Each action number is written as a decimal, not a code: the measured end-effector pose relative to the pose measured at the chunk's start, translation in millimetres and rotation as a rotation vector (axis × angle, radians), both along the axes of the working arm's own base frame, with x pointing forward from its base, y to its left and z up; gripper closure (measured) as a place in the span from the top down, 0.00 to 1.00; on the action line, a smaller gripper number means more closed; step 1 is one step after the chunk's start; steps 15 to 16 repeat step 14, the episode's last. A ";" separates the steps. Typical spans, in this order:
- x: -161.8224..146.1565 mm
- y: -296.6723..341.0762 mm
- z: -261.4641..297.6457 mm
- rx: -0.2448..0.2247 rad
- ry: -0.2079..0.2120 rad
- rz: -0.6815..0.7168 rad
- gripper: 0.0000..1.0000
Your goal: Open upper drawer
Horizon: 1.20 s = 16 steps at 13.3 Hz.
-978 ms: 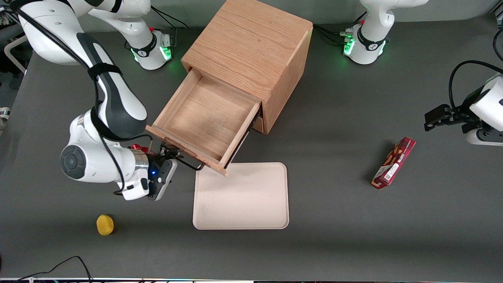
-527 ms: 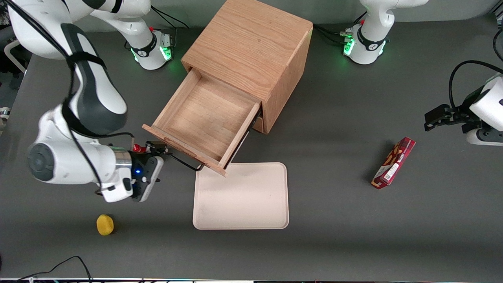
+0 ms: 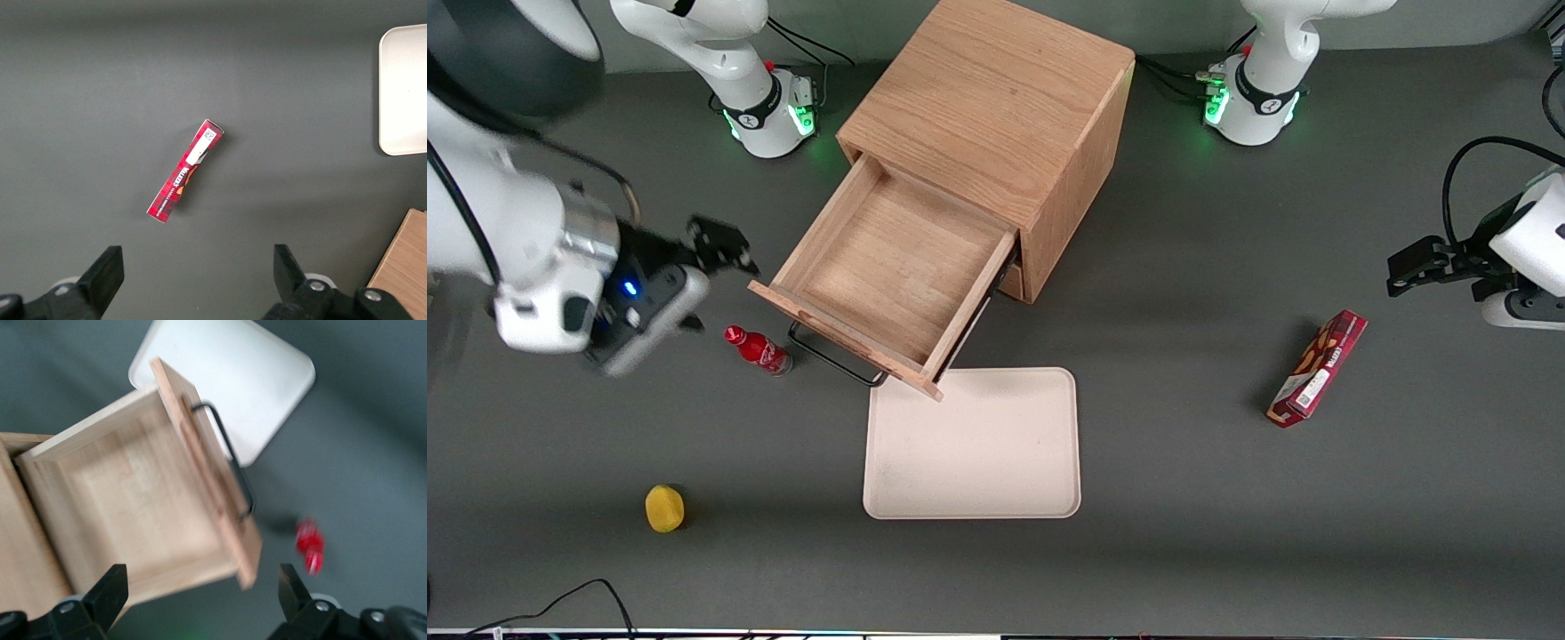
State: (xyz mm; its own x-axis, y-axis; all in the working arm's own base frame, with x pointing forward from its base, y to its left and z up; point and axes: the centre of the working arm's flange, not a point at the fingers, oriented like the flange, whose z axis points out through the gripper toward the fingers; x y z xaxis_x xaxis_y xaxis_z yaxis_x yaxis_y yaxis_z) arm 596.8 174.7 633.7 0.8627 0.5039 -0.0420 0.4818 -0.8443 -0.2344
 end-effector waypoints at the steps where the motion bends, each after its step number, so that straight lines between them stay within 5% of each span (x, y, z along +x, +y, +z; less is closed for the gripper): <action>1: -14.8 -2.4 16.2 -0.049 0.015 -0.107 1.00; 3: -39.2 -7.3 35.2 -0.155 0.021 -0.300 1.00; 7: -77.0 -47.4 29.8 -0.267 0.046 -0.488 1.00; 11: -104.7 -117.9 -0.3 -0.266 0.020 -0.627 1.00; 16: -126.2 -122.4 -10.4 -0.262 -0.011 -0.636 1.00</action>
